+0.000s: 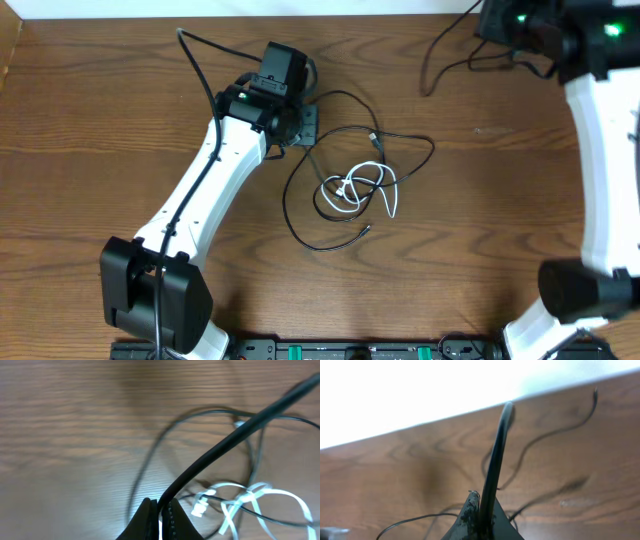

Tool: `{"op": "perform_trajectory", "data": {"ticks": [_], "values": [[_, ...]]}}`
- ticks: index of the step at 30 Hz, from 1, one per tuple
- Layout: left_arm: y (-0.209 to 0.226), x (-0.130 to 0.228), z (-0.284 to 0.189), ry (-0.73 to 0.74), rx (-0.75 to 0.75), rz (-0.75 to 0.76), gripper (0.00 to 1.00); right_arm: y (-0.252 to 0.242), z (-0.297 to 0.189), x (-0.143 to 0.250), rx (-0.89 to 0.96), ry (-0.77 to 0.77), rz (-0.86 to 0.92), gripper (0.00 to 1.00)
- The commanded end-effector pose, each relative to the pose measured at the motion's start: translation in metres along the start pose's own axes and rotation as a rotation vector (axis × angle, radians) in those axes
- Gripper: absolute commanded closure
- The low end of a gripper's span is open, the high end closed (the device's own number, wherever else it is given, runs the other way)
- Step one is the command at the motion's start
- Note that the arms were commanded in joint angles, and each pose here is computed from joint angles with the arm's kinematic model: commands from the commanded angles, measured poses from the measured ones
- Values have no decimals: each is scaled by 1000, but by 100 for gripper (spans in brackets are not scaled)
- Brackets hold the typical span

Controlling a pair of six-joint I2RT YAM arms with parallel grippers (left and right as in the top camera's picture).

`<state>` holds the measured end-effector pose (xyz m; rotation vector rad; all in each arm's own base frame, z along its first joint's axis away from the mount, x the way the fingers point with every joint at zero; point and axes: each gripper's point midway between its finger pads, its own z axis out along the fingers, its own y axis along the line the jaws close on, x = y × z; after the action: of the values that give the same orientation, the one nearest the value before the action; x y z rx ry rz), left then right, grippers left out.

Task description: Untangle cables

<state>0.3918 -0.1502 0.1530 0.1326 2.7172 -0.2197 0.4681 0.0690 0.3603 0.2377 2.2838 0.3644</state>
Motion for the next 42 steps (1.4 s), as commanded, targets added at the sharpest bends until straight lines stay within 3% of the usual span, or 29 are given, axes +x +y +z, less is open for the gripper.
{"op": "perform_trajectory", "data": {"ticks": [1,8,12,22,27,31,42], "values": [[40,-1,1,-14,-171,-98,93,3,-70,-38,32,-211,-56,99],[81,9,-3,38,-245,-173,93,-45,-168,-84,300,-535,-20,99],[94,13,-5,58,-262,-203,93,-88,-203,-95,469,-613,6,99],[96,15,-6,65,-259,-210,93,-185,-235,-160,719,-828,13,99],[96,14,-5,62,-258,-210,93,-214,-199,-180,776,-812,-41,99],[96,13,-5,59,-257,-210,93,-244,-139,-185,816,-721,-107,99],[96,13,-5,57,-257,-210,93,-344,1,-139,875,-432,-77,99]]}}
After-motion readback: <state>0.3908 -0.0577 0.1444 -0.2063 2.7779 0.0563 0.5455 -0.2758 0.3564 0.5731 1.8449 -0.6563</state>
